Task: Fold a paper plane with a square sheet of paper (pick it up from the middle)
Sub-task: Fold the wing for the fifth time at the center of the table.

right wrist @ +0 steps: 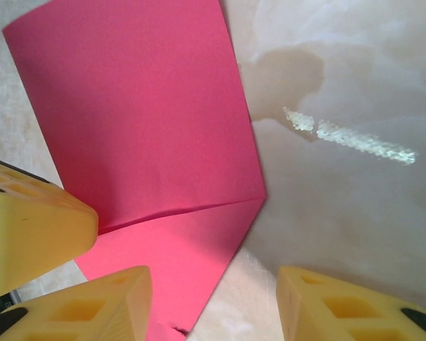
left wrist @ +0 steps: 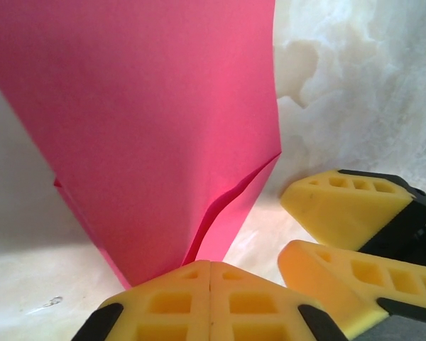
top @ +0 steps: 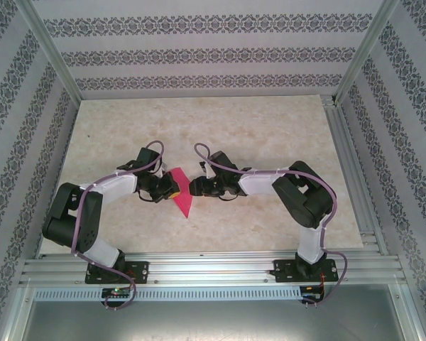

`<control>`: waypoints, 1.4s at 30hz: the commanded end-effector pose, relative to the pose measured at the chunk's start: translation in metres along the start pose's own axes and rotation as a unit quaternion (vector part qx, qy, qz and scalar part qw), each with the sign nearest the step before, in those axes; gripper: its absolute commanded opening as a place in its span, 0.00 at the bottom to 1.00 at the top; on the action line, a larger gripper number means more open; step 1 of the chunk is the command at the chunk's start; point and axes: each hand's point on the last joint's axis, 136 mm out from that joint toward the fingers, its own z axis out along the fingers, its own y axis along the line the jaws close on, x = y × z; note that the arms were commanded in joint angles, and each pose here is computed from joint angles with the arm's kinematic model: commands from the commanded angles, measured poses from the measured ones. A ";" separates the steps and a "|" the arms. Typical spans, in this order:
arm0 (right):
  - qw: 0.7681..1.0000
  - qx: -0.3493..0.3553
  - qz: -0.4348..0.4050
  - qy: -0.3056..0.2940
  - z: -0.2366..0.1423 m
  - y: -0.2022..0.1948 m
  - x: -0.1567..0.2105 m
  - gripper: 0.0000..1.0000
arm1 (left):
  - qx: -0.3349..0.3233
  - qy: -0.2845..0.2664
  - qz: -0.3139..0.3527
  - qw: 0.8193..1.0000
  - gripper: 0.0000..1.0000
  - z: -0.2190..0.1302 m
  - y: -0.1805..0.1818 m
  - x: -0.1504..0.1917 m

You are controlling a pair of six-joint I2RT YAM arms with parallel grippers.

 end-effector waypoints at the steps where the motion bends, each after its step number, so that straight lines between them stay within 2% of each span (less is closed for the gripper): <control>1: 1.000 -0.016 -0.011 0.000 0.005 0.013 -0.002 0.49 | -0.001 0.000 0.006 1.000 0.07 0.002 0.007 -0.002; 10: 1.000 -0.011 -0.009 0.004 0.010 0.018 0.004 0.50 | -0.037 -0.017 0.004 0.999 0.04 -0.007 0.029 -0.003; 14: 1.000 -0.020 -0.012 0.010 0.013 0.027 0.005 0.50 | -0.019 -0.014 -0.002 1.000 0.05 -0.007 0.031 -0.002; 19: 0.999 -0.032 -0.008 0.016 0.021 0.037 0.010 0.50 | -0.018 0.001 -0.014 1.000 0.05 0.004 0.039 0.001; 23: 0.999 -0.031 0.001 0.017 0.026 0.036 0.011 0.50 | -0.021 -0.007 -0.021 1.000 0.04 0.003 0.046 0.001; 30: 0.999 -0.040 -0.014 0.031 0.034 0.051 0.015 0.39 | -0.014 0.001 -0.023 1.000 0.05 0.007 0.046 0.002; 40: 0.999 -0.039 -0.015 0.025 0.033 0.049 0.011 0.07 | -0.001 -0.007 -0.020 1.000 0.06 0.003 0.038 -0.001; 42: 0.999 -0.033 -0.019 0.017 0.028 0.047 0.007 0.04 | 0.015 -0.009 -0.016 1.000 0.09 0.000 0.027 -0.005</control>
